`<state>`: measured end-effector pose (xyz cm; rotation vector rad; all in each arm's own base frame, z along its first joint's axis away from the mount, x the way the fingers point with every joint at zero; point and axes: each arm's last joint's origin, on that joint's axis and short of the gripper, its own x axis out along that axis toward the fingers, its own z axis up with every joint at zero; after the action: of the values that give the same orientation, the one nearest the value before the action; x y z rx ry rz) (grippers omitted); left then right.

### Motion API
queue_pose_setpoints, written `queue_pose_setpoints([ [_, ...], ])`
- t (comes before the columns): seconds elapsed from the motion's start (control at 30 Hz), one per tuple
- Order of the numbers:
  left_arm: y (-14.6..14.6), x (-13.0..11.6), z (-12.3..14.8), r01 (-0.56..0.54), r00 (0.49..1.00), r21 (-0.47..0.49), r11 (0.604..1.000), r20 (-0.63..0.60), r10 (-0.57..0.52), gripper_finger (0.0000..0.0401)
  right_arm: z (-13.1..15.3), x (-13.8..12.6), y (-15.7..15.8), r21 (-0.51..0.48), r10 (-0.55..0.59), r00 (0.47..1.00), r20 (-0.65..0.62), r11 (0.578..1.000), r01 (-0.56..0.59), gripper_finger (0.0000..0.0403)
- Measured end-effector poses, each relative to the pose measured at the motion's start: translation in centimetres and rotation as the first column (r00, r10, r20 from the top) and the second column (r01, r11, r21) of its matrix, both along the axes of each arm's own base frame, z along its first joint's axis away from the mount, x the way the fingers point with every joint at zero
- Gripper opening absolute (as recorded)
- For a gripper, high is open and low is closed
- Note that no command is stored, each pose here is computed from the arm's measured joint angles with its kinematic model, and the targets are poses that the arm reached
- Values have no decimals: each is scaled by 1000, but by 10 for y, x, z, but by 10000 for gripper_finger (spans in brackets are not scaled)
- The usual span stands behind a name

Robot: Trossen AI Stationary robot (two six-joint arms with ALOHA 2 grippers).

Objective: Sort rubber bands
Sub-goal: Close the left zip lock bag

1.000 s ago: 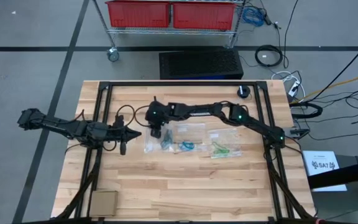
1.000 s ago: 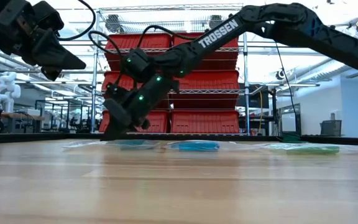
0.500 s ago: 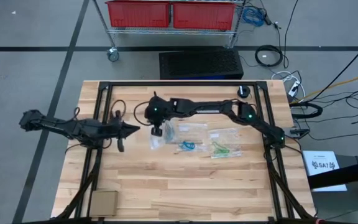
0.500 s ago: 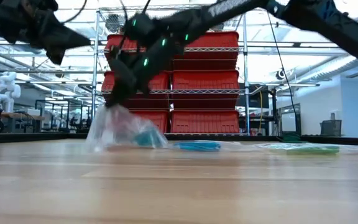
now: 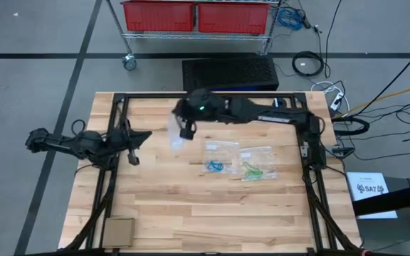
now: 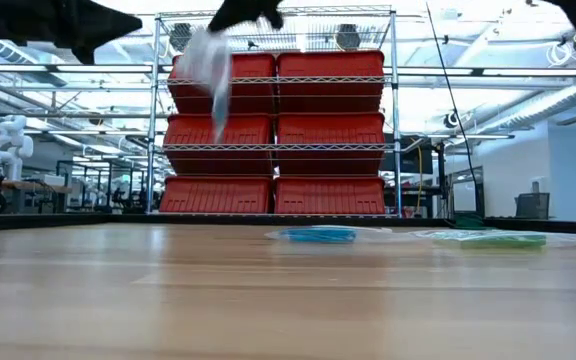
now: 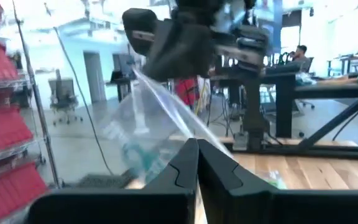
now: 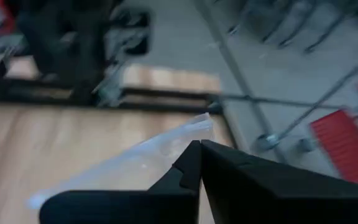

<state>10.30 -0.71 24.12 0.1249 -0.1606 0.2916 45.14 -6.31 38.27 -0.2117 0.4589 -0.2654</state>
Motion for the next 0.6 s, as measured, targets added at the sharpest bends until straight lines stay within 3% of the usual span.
queue_pose_setpoints([
  [0.27,-3,8,-3,33,998,37,999,-45,-32,134,37,-21,-1,-68,-77,990,118,994,85,0],
  [0.43,-2,22,-7,-71,994,28,997,-76,73,216,41,-19,-1,-91,-71,983,168,992,87,0],
  [0.6,-3,37,-9,-137,988,17,990,-71,138,261,46,-18,-1,-96,-70,974,215,991,93,0],
])
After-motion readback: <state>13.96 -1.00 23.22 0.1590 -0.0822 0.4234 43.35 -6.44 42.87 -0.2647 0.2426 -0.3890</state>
